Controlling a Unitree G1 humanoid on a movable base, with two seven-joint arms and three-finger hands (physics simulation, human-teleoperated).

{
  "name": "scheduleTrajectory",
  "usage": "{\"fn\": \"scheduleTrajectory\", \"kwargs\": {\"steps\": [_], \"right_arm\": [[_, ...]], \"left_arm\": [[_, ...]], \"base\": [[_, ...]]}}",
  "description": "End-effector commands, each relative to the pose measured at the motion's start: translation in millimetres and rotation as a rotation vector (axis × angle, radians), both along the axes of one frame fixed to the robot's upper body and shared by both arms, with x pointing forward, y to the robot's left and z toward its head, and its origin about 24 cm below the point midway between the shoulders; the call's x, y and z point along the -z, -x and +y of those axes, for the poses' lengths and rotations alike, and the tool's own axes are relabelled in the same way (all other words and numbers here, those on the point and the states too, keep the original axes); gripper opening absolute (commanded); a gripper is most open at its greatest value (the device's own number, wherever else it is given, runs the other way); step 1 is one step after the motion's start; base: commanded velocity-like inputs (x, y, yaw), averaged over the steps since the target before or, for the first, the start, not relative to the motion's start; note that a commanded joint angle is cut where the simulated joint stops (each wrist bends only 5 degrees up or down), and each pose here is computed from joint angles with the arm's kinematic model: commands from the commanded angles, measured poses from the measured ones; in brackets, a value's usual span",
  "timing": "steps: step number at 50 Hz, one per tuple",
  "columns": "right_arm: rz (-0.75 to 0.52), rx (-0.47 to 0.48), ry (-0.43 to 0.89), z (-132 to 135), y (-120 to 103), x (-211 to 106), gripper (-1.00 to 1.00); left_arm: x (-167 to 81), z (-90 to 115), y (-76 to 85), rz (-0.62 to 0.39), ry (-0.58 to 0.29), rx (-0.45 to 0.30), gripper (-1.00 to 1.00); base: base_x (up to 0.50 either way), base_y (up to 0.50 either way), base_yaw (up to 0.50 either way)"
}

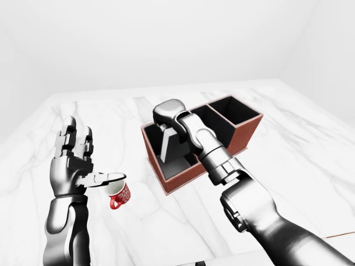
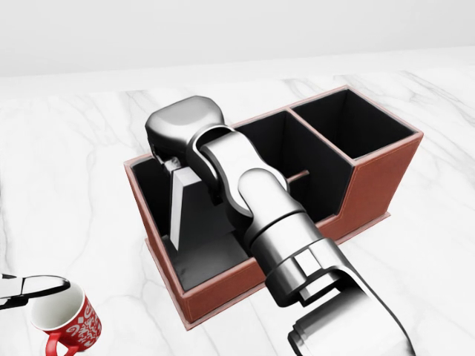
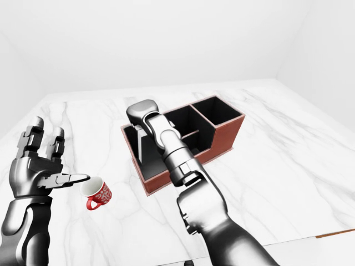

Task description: Pick up the book and place it in the left compartment of the caddy.

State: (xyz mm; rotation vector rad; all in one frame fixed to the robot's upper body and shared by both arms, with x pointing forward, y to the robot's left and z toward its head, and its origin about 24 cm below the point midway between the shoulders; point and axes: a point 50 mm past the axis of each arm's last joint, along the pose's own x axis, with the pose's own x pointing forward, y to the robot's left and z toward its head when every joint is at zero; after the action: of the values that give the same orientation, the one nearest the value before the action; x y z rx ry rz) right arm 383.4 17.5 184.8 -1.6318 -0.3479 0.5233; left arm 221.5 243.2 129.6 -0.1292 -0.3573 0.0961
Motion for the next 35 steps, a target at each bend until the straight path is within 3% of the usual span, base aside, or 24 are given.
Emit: {"fn": "scheduleTrajectory", "kwargs": {"steps": [1, 35], "right_arm": [[0.001, 0.002, -0.011, 2.0, -2.1, 10.1, -1.00], [0.066, 0.033, 0.057, -6.3, -1.5, 59.8, -1.00]], "left_arm": [[2.1, 2.1, -0.7, 0.010, 0.002, -0.006, 1.00], [11.0, 6.2, -2.7, 0.048, 0.015, -0.012, 1.00]], "base": [[0.00, 0.00, 0.00], [0.00, 0.00, 0.00]]}}
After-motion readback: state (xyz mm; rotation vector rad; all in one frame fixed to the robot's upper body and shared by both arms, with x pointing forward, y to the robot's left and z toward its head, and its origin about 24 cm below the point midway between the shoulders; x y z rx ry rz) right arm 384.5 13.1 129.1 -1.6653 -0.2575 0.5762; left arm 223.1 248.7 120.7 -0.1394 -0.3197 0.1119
